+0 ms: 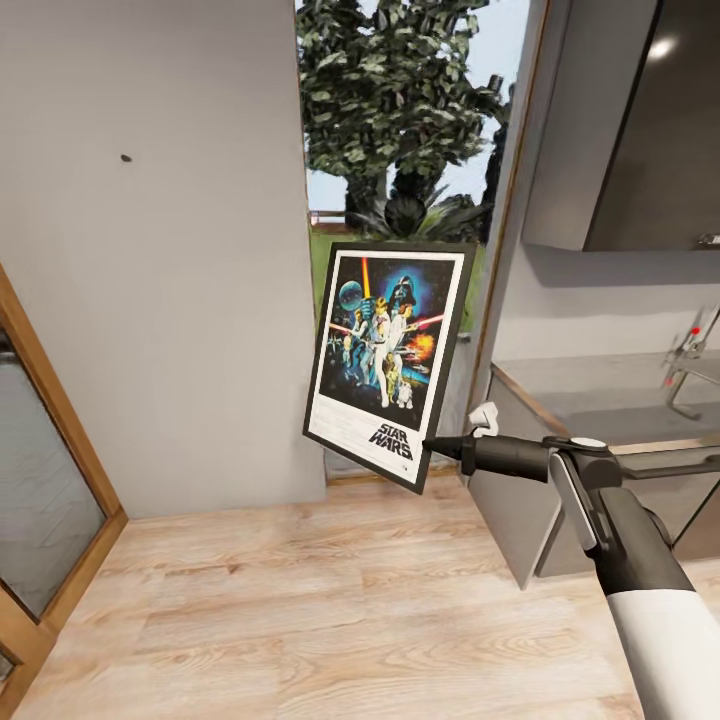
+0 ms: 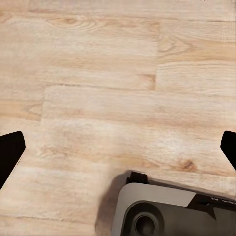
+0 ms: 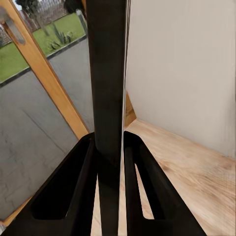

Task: Pick up the poster from the kitchen countertop and hang it on one of the wall nails in the kitchen.

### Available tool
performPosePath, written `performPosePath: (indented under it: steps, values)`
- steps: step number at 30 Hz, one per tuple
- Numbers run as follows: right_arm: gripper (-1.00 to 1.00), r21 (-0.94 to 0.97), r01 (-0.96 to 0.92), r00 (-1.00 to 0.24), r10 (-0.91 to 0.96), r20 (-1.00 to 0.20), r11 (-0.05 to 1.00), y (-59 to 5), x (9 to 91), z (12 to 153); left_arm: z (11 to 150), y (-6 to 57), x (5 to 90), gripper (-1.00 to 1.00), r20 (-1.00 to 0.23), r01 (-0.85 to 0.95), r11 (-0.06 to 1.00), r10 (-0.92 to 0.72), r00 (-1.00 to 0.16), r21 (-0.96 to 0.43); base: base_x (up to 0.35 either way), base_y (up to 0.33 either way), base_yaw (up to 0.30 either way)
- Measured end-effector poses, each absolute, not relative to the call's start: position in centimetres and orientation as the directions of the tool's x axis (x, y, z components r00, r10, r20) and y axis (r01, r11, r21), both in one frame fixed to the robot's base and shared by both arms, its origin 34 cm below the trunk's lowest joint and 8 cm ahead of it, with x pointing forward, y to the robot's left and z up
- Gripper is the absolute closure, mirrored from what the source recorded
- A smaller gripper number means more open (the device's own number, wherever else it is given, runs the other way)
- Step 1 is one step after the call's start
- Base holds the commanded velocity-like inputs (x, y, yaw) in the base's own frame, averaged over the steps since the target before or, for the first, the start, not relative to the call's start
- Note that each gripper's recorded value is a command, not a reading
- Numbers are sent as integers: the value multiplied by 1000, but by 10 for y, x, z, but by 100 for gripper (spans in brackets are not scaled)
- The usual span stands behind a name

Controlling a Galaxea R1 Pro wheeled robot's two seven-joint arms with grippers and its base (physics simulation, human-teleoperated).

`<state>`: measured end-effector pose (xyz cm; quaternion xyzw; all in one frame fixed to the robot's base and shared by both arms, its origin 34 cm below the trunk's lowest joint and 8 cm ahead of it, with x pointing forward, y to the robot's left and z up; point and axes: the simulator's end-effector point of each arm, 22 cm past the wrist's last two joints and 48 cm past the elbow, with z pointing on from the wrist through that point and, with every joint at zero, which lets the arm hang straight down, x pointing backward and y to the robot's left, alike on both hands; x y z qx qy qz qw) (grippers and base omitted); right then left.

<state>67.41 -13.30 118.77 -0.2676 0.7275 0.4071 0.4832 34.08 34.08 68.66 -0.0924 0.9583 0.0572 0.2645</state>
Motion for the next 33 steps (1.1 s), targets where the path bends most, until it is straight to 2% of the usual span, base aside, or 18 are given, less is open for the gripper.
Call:
performPosePath:
  steps: [33]
  values:
    - [100,336,-782,-392,6,-920,524,-132,674,1187,687,341,341,-100,-518,-208,976,-147,-843,62,11,328,0]
